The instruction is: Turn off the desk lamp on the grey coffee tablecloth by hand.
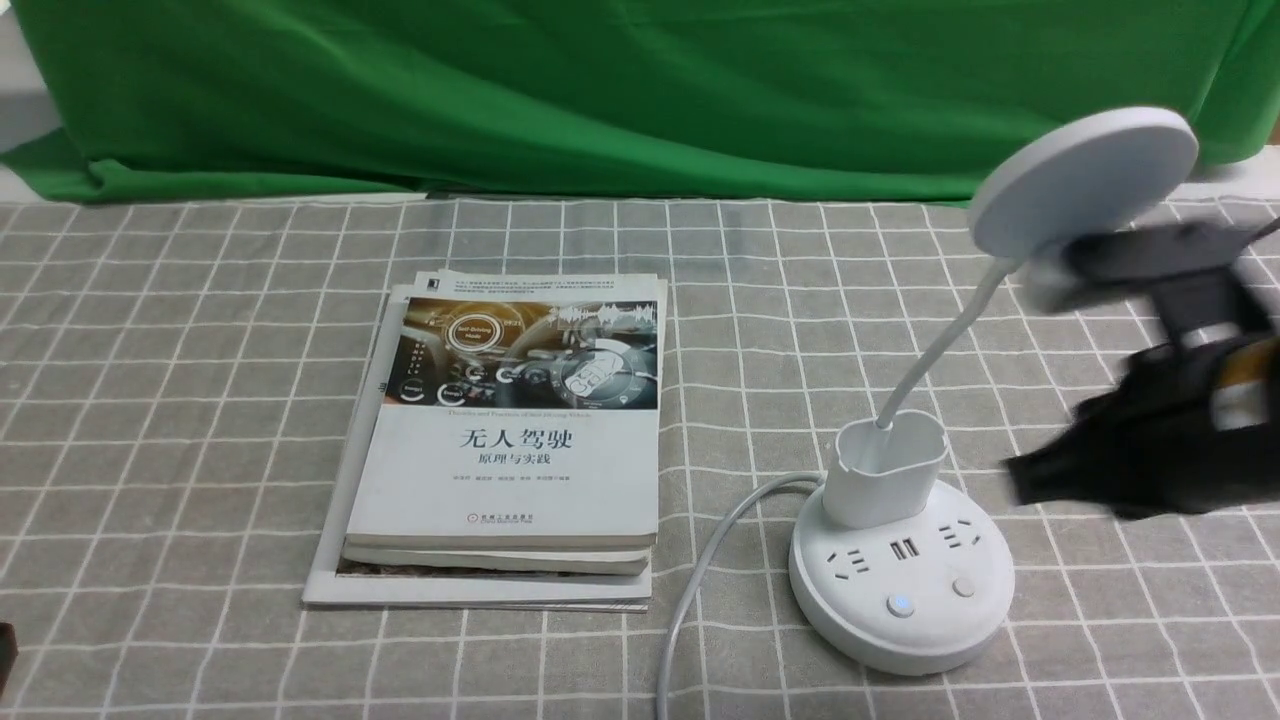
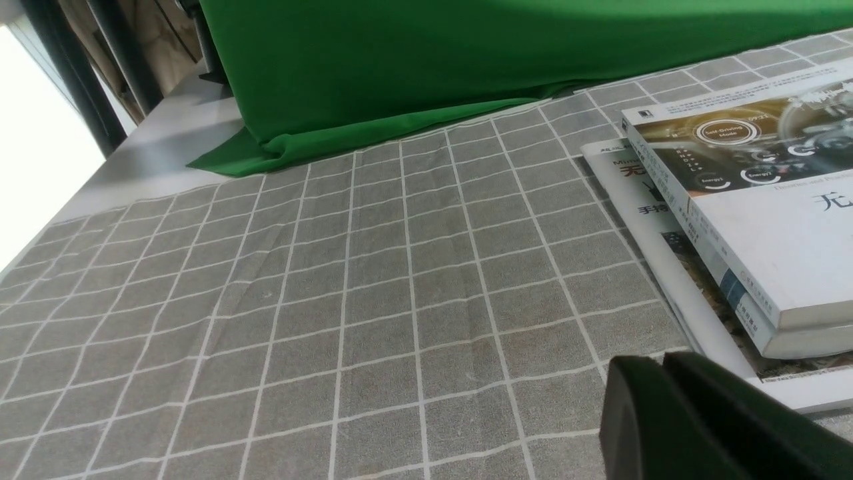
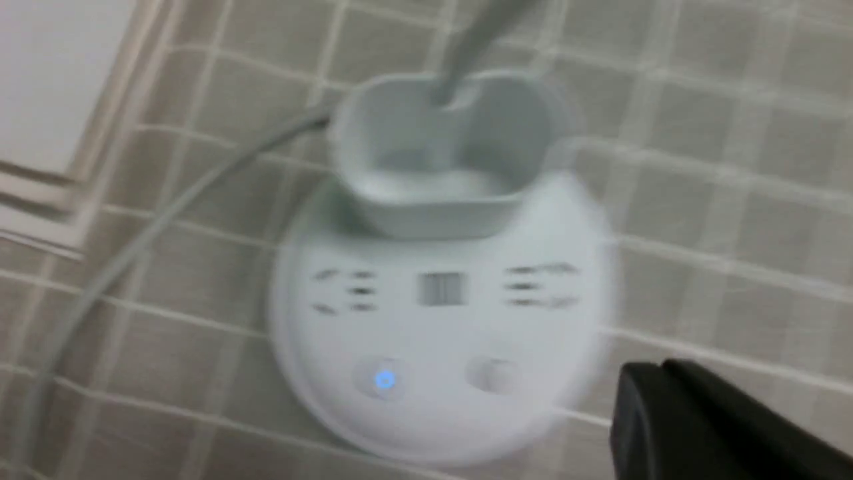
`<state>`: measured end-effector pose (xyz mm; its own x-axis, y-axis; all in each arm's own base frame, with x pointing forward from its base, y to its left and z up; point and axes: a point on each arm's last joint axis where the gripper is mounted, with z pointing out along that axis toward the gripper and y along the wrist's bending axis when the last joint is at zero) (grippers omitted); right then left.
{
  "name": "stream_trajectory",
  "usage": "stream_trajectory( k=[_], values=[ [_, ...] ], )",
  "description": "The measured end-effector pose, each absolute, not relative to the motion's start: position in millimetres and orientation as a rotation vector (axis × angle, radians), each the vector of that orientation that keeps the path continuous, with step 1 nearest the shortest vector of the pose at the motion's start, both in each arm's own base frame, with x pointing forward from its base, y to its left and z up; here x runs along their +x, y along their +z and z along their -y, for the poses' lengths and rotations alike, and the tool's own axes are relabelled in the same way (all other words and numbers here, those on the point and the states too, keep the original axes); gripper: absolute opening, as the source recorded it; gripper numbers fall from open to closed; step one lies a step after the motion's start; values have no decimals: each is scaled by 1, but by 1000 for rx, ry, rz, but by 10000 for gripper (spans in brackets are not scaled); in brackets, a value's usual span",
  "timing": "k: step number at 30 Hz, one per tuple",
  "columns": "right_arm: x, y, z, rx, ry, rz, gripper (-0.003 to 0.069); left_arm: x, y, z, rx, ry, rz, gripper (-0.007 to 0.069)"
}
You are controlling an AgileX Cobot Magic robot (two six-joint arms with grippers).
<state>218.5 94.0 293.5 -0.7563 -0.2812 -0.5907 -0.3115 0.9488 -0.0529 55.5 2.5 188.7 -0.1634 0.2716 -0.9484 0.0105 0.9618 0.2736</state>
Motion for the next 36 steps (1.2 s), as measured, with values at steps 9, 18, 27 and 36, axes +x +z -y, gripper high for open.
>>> stream_trajectory(
  k=[9, 18, 27, 36],
  values=[
    [138, 362, -41, -360, 33, -2106, 34, 56, 189, -2, 213, 233, -1724, 20],
    [81, 291, -27, -426, 137, -1897, 34, 56, 189, -2, 213, 233, -1724, 20],
    [69, 278, -26, -409, 183, -1665, 37, 56, 189, -2, 213, 233, -1724, 20],
    [69, 277, -26, -397, 195, -1661, 50, 56, 189, -2, 213, 233, -1724, 20]
  ],
)
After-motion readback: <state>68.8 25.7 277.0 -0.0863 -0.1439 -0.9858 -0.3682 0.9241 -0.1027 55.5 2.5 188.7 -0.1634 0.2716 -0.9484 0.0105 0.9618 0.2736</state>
